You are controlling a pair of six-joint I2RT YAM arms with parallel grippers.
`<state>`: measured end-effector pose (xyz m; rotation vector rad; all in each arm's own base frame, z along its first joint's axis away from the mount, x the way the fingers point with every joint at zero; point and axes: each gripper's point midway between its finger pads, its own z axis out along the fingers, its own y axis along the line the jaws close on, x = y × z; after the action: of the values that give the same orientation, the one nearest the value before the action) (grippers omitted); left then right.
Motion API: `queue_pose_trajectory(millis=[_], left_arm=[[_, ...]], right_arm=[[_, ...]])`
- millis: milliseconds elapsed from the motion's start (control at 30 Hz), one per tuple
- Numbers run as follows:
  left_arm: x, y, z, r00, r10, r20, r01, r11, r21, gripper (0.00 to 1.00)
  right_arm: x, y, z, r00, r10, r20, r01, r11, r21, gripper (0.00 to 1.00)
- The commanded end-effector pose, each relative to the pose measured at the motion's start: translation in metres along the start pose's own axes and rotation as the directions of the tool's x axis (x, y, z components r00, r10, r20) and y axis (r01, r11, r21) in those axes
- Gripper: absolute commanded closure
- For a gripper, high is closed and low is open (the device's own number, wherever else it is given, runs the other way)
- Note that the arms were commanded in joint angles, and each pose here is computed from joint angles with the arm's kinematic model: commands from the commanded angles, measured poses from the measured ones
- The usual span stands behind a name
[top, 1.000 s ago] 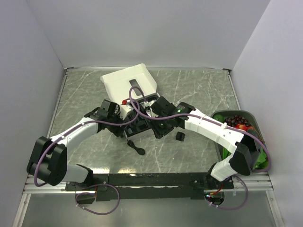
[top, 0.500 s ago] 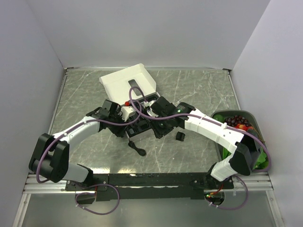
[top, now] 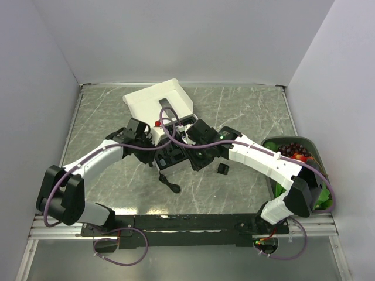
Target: Sort the hair-cutting tools
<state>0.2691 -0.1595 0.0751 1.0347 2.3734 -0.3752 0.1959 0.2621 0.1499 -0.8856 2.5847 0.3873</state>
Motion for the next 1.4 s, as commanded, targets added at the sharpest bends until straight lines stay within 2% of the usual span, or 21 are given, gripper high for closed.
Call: queue_pose_trajectory(millis=[0, 267, 433, 567, 800, 867, 1067, 1367], left_arm=[[-0.028, 0.000, -0.012, 0.999, -0.041, 0.036, 0.041, 0.999, 0.003, 0.99], [-0.049, -0.011, -0.030, 0.986, -0.164, 0.015, 0.163, 0.985, 0.054, 0.99], [-0.067, -0.032, -0.051, 0.980, -0.201, 0.005, 0.198, 0.967, 0.164, 0.99], [-0.079, -0.050, -0.066, 0.976, -0.216, 0.025, 0.202, 0.944, 0.260, 0.99], [-0.098, -0.084, -0.087, 0.965, -0.259, 0.053, 0.208, 0.866, 0.454, 0.98], [-0.101, -0.092, -0.089, 0.960, -0.279, 0.033, 0.225, 0.835, 0.503, 0.97], [-0.111, -0.102, -0.092, 0.938, -0.346, -0.033, 0.302, 0.764, 0.570, 0.99], [-0.119, -0.118, -0.110, 0.936, -0.351, -0.015, 0.273, 0.701, 0.659, 0.99]], right_arm=[[-0.010, 0.007, -0.006, 0.999, -0.001, 0.043, 0.002, 1.000, -0.019, 0.57], [-0.017, 0.009, -0.011, 0.998, 0.003, 0.068, -0.001, 1.000, -0.027, 0.56], [-0.024, 0.008, -0.009, 0.996, -0.006, 0.089, 0.008, 1.000, -0.018, 0.53], [-0.040, 0.013, -0.025, 0.981, -0.020, 0.191, 0.029, 0.999, -0.046, 0.49], [-0.052, 0.021, -0.059, 0.930, -0.121, 0.347, 0.149, 0.987, -0.056, 0.36], [-0.056, 0.022, -0.069, 0.905, -0.168, 0.391, 0.198, 0.979, -0.039, 0.36], [-0.053, 0.039, -0.078, 0.865, -0.283, 0.414, 0.321, 0.947, -0.022, 0.35], [-0.051, 0.068, -0.071, 0.841, -0.295, 0.454, 0.355, 0.934, -0.051, 0.35]])
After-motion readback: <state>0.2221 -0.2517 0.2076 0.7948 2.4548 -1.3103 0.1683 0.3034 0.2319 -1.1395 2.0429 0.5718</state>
